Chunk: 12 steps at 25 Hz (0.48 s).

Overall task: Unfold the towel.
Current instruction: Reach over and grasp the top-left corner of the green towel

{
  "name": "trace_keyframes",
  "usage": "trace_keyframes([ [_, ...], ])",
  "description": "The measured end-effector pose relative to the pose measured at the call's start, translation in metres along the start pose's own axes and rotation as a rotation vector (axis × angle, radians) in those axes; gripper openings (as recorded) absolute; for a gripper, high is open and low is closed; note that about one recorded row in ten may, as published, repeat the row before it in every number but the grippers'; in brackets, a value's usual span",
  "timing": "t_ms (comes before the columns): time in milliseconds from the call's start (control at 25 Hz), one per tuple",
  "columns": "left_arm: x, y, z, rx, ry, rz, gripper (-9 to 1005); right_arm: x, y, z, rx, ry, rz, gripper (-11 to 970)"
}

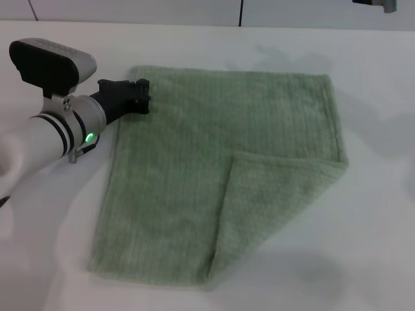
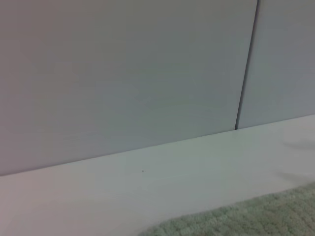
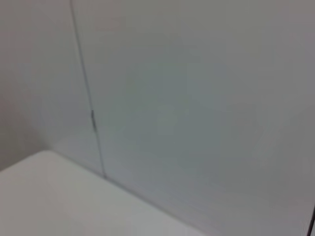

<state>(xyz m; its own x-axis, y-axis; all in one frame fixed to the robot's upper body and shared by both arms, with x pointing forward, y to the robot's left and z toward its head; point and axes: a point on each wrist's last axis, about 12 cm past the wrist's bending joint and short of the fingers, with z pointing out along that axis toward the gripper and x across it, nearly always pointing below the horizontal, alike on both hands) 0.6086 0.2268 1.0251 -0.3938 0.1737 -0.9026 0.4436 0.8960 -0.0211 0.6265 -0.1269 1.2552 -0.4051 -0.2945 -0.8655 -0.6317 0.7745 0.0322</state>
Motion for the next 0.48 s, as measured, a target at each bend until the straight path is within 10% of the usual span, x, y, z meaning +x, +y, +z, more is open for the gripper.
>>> trace_keyframes([
  [480,0.0001,-0.0015,0.0000,0.008,0.000,0.007,-2,0.0086,0.0012,0.0036,-0.090,0.246,-0.020,814],
])
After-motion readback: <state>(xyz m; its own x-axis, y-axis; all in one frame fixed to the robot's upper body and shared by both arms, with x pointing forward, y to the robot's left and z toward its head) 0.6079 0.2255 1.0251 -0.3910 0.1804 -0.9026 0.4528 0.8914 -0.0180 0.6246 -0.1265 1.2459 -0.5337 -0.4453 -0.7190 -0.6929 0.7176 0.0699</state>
